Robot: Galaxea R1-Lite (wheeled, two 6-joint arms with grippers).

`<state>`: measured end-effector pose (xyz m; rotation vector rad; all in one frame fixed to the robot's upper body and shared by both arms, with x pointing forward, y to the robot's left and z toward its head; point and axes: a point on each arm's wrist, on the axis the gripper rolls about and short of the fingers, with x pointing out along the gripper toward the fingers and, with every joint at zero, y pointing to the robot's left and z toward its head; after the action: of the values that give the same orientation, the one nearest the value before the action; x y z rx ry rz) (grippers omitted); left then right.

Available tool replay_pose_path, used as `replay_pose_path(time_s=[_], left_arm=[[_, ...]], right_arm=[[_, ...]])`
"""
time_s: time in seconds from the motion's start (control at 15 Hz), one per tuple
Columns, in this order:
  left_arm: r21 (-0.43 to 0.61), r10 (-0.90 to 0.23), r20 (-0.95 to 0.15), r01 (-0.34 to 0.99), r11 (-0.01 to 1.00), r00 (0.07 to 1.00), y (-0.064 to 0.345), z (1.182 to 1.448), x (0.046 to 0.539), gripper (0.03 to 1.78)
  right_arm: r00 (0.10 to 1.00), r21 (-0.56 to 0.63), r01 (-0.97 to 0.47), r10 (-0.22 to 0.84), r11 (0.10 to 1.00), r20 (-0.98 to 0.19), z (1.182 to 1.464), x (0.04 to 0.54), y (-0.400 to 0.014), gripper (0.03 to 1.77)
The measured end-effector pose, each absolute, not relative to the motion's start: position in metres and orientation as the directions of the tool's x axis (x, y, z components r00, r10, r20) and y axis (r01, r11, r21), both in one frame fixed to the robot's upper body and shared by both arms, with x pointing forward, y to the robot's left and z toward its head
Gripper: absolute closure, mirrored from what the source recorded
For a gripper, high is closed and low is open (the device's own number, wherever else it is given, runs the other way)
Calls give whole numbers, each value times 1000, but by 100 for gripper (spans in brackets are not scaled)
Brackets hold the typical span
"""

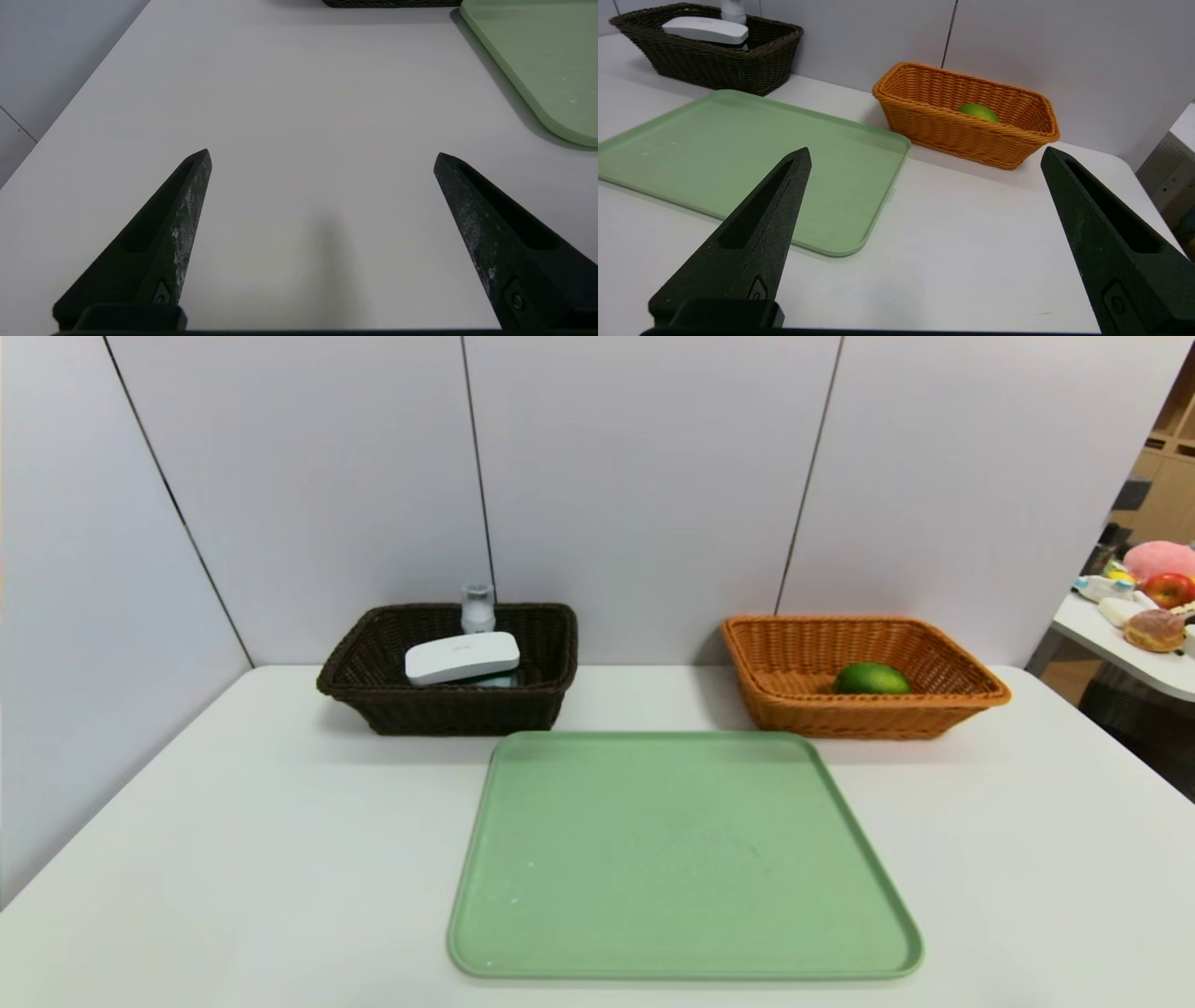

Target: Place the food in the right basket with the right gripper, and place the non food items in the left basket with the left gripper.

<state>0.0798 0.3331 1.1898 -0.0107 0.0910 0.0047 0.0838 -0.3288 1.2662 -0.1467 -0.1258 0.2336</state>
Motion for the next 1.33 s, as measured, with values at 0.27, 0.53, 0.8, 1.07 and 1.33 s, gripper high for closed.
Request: replay_pose_path(time_s=[0.27,0.53,0.8,1.07,1.33], left_arm=[[-8,17,-89,-17,1000,996,333,1188,79,12],[-7,16,-89,-17,1000,996,333,1188,79,12],[-8,16,-90,-17,1000,996,333,1188,79,12],[-7,16,-92,-17,1000,996,333,1188,79,12],[-7,11,-72,-12,1000,997,333,1187,77,12]], right_arm=[[969,-150,-229,240,962,54,1248,88,-329,10],[975,-132,-220,222,966,-4,1221,93,-330,10],[993,-113,-88,77,990,-95,1205,94,-333,10],[973,-115,4,-30,993,-231,1191,92,-335,10],[958,-63,31,-48,998,-282,1185,91,-336,10]])
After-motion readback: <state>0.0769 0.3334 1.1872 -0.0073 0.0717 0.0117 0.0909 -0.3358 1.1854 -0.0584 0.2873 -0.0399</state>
